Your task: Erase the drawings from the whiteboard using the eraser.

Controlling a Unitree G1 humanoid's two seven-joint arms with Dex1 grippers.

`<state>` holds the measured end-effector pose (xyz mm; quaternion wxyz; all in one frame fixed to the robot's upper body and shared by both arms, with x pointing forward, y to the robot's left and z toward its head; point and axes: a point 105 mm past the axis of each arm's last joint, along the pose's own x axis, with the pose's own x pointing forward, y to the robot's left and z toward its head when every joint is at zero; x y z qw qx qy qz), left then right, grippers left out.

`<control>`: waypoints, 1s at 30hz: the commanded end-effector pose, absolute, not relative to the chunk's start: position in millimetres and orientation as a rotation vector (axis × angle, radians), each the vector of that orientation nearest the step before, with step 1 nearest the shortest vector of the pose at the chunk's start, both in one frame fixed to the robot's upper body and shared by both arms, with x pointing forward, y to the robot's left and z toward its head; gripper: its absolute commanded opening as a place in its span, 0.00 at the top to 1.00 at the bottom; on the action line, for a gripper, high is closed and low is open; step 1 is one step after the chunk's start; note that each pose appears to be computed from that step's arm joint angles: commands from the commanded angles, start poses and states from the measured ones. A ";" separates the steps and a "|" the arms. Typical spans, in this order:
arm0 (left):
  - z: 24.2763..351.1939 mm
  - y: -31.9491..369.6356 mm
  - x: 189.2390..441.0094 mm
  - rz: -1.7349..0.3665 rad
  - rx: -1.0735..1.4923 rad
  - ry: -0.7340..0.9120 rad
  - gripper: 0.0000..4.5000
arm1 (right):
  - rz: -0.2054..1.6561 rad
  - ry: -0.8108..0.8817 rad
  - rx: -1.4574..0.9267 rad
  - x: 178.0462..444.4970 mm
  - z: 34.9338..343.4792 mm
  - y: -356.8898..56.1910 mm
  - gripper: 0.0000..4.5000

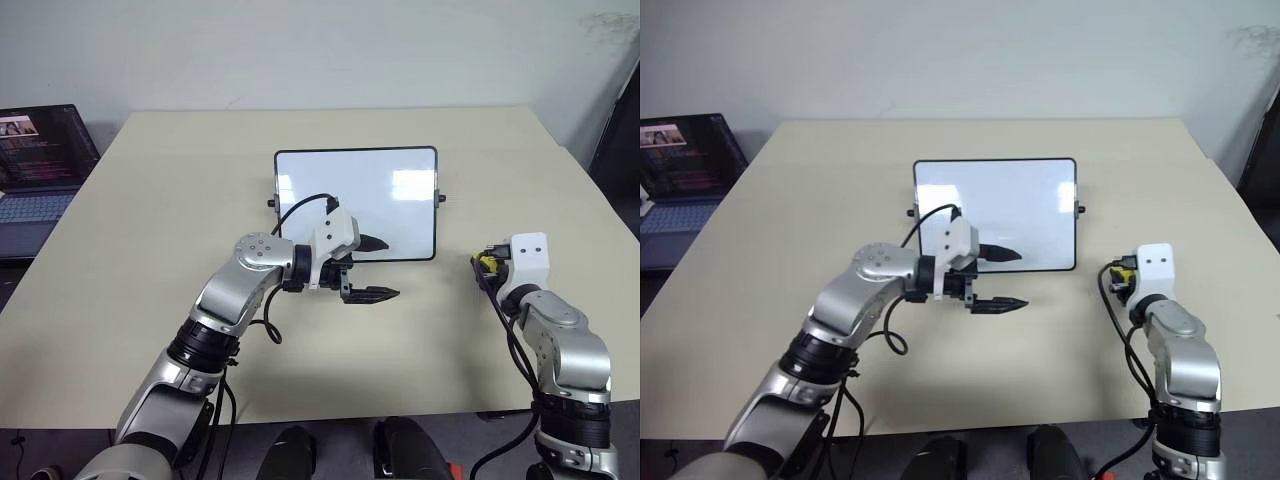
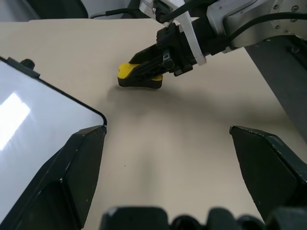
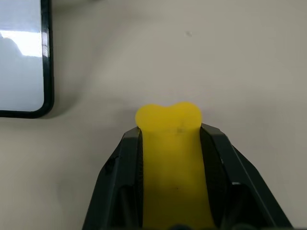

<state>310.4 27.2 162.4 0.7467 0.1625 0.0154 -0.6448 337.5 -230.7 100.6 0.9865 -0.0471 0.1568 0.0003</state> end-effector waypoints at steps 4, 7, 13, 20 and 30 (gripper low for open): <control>172.1 33.5 307.2 -1.381 0.359 -0.010 0.00 | -0.041 0.234 -0.085 347.9 115.2 -238.7 0.56; 171.4 35.9 307.7 -1.360 0.355 -0.007 0.00 | -0.047 0.223 -0.090 351.1 116.0 -240.5 0.34; 168.6 51.8 315.3 -1.259 0.342 0.003 0.00 | -0.064 0.158 -0.105 352.7 127.6 -242.4 0.01; 165.8 117.6 328.5 -0.820 0.159 -0.008 0.00 | -0.034 -0.110 -0.101 322.4 170.7 -219.9 0.01; 124.7 176.0 290.1 -0.391 0.051 0.044 0.00 | 0.084 -0.098 -0.013 258.3 125.8 -201.7 0.01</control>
